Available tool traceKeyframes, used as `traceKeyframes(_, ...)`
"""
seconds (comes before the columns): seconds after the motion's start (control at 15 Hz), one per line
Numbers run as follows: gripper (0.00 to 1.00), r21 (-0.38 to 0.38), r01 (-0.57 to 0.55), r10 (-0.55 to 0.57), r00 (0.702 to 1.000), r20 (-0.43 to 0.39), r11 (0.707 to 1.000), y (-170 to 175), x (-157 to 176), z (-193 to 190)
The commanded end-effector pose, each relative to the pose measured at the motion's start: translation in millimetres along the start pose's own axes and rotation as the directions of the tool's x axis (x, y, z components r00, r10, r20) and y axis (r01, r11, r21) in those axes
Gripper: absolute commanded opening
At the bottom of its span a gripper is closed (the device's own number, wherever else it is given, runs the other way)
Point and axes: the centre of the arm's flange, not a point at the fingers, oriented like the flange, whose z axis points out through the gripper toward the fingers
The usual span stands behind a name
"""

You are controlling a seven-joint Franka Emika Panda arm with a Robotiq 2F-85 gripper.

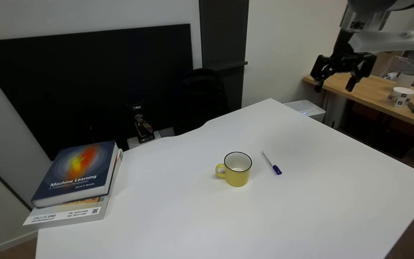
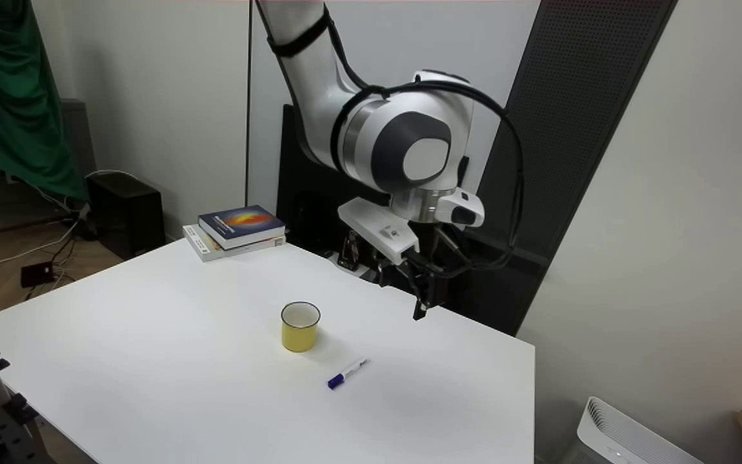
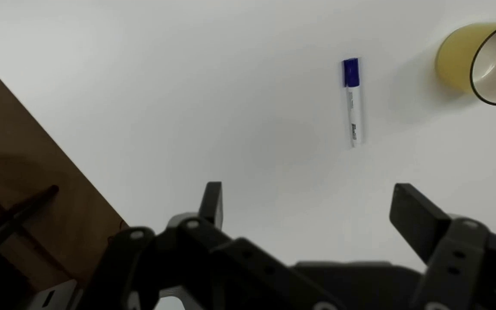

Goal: Place the pen inside the yellow mug

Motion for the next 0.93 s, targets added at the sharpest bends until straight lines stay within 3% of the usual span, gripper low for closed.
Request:
traceKeyframes(0.0,1.00,-0.003,-0.036,0.036,0.999,-0.012,0.999,-36.0,14.2,18.2)
traceKeyframes(0.4,1.00,-0.008,-0.021,0.021,1.000,0.006,1.000,-67.9,5.4,42.3)
traceKeyframes(0.87,1.00,-0.013,0.021,-0.021,0.999,0.025,1.000,-64.1,-5.1,47.8)
